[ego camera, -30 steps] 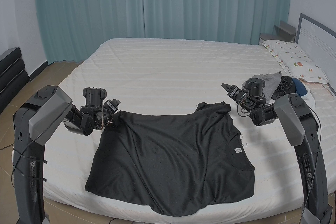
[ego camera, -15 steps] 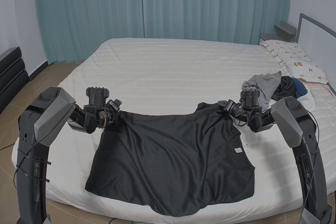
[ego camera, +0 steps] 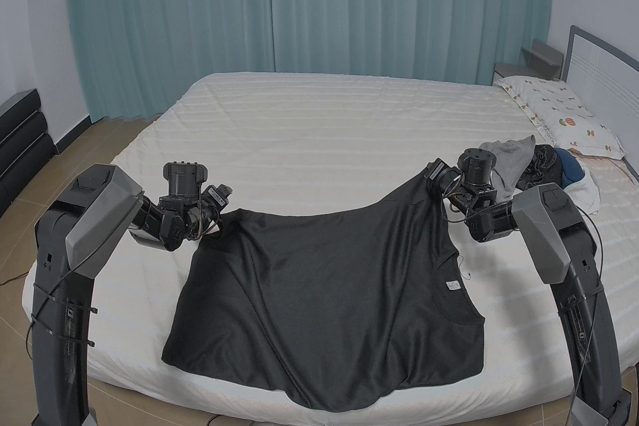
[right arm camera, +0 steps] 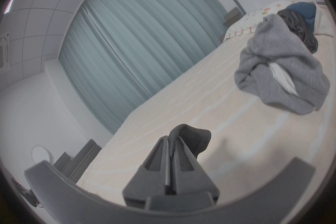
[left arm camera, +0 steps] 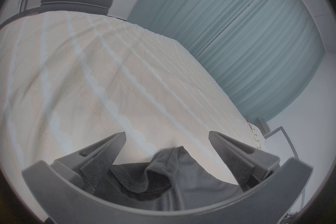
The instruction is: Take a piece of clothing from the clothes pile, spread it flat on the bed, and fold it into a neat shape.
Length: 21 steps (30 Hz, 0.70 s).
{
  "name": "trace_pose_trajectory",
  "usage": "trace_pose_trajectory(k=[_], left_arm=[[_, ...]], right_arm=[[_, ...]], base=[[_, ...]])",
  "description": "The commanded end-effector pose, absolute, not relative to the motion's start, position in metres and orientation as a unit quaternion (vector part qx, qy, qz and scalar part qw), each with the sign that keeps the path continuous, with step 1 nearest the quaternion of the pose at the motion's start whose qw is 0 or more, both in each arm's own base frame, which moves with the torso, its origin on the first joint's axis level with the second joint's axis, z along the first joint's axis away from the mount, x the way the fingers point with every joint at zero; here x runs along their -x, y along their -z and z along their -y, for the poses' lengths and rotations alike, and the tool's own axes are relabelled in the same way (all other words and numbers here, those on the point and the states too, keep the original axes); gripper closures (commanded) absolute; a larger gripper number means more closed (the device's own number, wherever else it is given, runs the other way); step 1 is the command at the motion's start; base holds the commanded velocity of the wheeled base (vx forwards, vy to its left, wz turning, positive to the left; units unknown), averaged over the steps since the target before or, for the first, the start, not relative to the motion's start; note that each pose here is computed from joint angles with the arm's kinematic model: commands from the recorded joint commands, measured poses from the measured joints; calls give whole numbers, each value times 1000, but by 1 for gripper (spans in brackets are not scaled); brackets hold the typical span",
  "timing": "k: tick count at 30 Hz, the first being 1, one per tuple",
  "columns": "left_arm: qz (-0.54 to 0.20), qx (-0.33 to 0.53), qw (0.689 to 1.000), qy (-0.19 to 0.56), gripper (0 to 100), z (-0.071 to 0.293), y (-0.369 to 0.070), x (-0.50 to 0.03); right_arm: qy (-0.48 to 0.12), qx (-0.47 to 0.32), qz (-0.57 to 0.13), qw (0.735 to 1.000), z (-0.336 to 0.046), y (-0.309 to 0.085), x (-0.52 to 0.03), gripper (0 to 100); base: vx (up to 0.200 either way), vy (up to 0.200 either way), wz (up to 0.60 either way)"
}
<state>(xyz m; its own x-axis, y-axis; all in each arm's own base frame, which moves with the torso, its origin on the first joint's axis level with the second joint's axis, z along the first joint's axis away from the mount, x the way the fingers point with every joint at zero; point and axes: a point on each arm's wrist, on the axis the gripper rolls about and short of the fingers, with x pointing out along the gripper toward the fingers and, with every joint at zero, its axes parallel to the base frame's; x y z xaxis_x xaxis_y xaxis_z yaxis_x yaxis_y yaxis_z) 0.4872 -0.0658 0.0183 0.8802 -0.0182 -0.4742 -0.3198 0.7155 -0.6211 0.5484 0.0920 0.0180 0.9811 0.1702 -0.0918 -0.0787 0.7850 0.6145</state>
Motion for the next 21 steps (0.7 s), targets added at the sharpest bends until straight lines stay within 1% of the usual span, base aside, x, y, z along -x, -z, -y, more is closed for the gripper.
trace_pose_trajectory(k=[1, 6, 13, 14, 19, 21], left_arm=[[-227, 354, 904, -73, 0, 71, -16, -493], [-224, 343, 910, -62, 0, 79, -15, -498], [-240, 336, 910, -51, 0, 96, -13, -499], [-242, 334, 909, -51, 100, 98, -12, -499], [-265, 310, 911, -55, 100, 100, 3, -501], [-259, 310, 913, -60, 100, 99, 4, -503]], right_arm=[[-63, -323, -57, 943, -95, -10, -553, 100], [-52, -320, -71, 943, -101, 8, -552, 100], [-50, -320, -75, 943, -100, 9, -552, 100], [-51, -320, -74, 943, -100, 8, -552, 100], [-51, -320, -75, 943, -100, 8, -552, 100], [-50, -321, -73, 943, -99, 7, -552, 100]], base=[[0, 0, 0], [0, 0, 0], [0, 0, 0], [0, 0, 0], [0, 0, 0], [0, 0, 0]])
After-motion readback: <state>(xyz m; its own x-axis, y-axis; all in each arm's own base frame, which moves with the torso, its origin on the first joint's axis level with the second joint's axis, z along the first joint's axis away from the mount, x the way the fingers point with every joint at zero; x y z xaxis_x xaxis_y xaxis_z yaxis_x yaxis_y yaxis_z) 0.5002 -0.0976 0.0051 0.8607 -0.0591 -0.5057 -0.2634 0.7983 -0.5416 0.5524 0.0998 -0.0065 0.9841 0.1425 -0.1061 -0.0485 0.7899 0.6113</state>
